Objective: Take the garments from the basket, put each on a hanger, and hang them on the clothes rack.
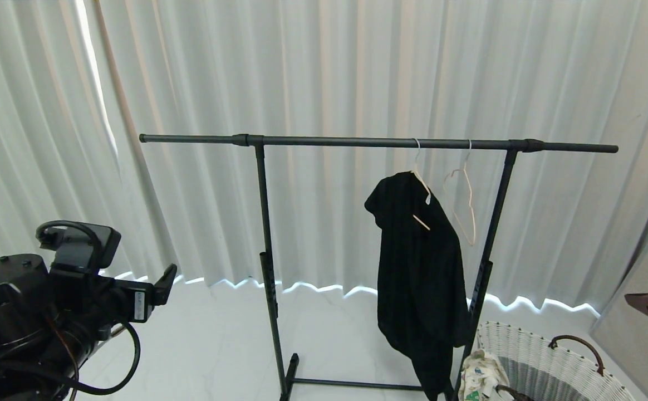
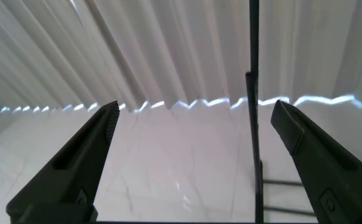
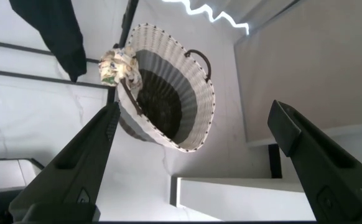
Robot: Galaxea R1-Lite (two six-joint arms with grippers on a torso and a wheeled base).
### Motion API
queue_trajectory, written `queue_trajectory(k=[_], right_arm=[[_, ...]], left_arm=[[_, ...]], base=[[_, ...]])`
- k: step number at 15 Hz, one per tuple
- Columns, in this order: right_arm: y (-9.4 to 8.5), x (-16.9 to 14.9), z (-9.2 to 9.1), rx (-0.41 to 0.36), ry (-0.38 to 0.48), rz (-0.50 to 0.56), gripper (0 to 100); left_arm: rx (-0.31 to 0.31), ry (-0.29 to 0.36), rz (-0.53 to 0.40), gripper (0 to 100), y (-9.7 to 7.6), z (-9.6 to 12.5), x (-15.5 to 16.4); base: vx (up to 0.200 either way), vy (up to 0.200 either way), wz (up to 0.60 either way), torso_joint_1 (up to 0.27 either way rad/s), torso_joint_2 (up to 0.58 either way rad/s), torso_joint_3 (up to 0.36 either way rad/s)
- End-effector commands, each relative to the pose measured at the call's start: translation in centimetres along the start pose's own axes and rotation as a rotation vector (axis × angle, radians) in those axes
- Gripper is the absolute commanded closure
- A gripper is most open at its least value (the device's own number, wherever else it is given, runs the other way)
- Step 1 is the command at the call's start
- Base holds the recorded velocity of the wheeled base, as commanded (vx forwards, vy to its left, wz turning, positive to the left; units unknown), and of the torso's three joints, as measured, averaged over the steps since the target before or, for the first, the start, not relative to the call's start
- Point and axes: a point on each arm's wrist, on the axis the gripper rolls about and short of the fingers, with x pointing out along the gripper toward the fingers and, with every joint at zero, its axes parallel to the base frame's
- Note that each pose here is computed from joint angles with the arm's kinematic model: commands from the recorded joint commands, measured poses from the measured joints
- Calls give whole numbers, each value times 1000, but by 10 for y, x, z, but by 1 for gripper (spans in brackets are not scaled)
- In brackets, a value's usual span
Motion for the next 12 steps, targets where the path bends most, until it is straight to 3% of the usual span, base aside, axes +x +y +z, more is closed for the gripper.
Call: queue_trajectory(k=[1,4,6,7,12], right_arm=[[-1,1,0,2,7,-5,0],[-1,2,-1,3,10,-9,0],[0,3,-3,-2,16,-8,0],[-1,1,-4,-4,12,-7,0],[-1,1,-6,-24,15,-8,0]], left_arm=[[-43,-12,20,0,14,23,-11],[-71,253,-51,0,26,34,-49],[-156,342,-47,0,24,23,-54],[-159,362,-49,0,23,15,-58],[-104,306,-66,0,24,10,-79]], base=[[0,0,0,0,0,0],[0,0,0,0,0,0],[0,0,0,0,0,0],[0,0,0,0,0,0],[0,0,0,-107,236,131]])
